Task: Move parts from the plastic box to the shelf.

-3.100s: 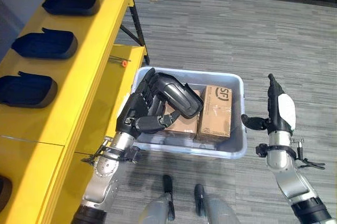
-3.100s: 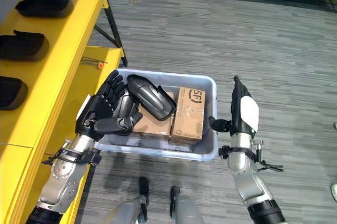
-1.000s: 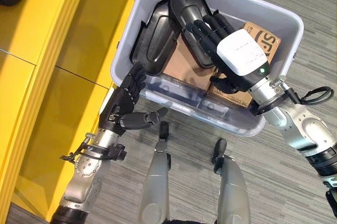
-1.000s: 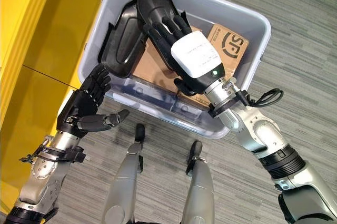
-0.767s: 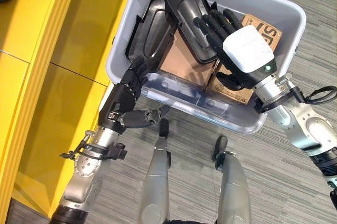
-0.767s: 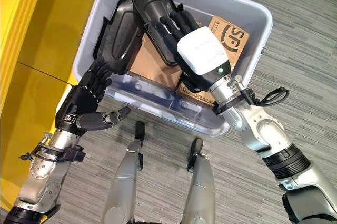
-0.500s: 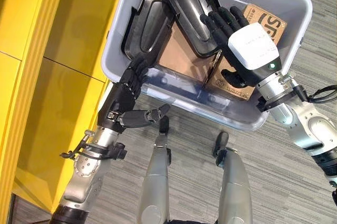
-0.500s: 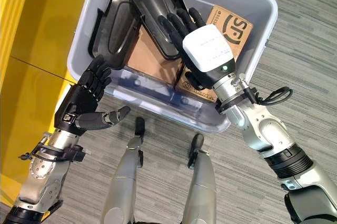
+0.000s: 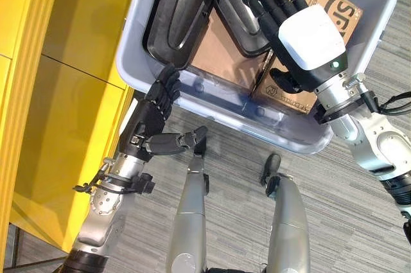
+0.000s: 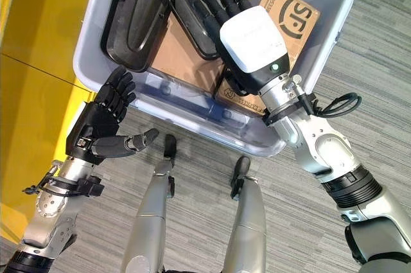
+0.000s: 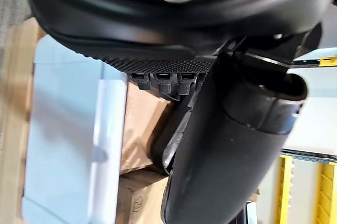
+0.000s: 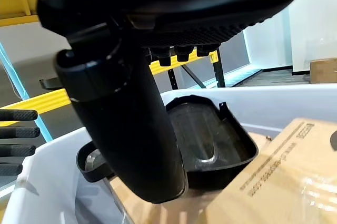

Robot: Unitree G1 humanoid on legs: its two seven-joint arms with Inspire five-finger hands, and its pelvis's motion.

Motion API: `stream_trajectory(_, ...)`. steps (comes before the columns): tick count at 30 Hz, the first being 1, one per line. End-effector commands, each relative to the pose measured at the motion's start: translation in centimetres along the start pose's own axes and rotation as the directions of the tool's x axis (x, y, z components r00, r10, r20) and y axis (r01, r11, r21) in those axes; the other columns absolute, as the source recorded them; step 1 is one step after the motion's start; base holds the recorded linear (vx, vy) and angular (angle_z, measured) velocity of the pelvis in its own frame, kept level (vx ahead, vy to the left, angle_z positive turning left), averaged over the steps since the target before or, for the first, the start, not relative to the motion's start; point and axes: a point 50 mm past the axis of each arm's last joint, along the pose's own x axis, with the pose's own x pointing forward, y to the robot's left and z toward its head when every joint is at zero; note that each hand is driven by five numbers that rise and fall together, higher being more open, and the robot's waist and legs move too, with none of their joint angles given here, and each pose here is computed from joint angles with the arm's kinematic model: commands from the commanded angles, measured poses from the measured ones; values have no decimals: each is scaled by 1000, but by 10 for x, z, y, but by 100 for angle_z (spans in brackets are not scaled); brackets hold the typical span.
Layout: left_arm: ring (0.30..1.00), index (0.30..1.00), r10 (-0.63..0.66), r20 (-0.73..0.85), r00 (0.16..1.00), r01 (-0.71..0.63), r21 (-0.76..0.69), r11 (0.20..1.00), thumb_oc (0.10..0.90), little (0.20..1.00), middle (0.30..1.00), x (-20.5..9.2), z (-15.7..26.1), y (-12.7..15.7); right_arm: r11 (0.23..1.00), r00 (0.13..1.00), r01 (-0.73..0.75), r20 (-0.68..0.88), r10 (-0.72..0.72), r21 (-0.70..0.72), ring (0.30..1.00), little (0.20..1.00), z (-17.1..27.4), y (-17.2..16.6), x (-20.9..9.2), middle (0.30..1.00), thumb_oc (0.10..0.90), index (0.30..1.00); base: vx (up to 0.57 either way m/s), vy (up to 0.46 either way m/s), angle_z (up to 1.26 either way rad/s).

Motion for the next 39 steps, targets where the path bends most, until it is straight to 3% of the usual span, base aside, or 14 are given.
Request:
stream_trajectory(1,1000,1000,-79,255,964,75,24,997,900,1000,1000,5,44,-11,965,973,227,72,-220,-132,1000,1000,-4,-48,30,1000,900,1000,104,-64,6)
stream_trajectory(28,1000,1000,-148,245,958,144,33,989,900,1000,1000,4,43,-6,979,975,86,-188,-121,-184,1000,1000,-56,-39,50,1000,900,1000,42,-41,5)
stream_trajectory(39,1000,1000,-151,251,956,147,34,989,900,1000,1000,0,47,-2,983,975,-33,-224,-8,-179,1000,1000,-62,-23,36,1000,900,1000,3,-1,2)
